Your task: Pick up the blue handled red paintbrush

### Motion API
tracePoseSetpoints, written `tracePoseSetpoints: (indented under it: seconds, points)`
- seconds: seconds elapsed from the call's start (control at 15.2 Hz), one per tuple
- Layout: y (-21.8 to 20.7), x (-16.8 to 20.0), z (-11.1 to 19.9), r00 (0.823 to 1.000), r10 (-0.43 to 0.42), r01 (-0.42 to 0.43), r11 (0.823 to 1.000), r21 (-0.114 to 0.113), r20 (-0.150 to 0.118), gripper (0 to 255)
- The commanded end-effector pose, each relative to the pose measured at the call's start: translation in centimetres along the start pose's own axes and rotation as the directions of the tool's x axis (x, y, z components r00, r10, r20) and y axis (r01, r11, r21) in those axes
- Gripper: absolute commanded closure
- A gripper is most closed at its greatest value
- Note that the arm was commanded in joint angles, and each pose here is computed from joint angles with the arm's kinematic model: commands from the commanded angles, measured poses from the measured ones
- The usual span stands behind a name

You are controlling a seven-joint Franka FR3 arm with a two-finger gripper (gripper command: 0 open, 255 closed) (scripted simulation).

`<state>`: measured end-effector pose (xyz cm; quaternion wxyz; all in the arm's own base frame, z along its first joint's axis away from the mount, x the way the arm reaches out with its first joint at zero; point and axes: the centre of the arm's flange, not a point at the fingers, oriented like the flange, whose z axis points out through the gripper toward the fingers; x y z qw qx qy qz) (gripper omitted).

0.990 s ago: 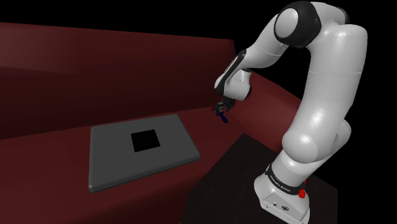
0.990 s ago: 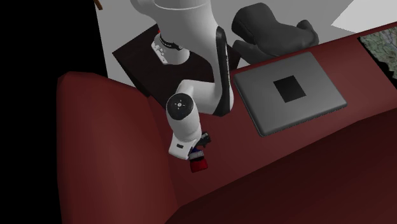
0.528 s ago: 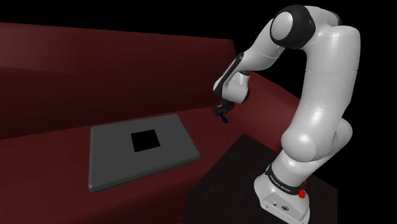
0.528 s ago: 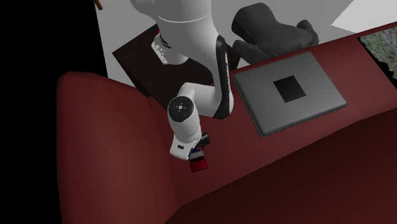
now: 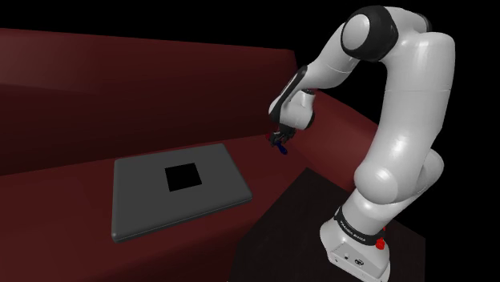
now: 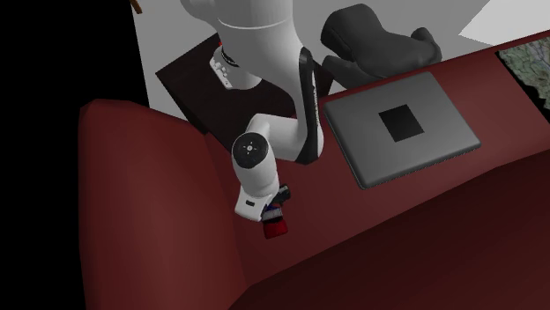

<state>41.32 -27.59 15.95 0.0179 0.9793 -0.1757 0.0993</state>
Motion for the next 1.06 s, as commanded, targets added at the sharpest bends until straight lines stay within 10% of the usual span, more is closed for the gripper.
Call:
tracePoseSetpoints:
  seconds: [0.0,0.99]
  points:
    - [0.0,0.2,-0.7,1.0,0.0,0.0,1.0,0.0,0.0,255]
    - [0.0,1.6,-7.5,1.0,0.0,0.0,1.0,0.0,0.0,255]
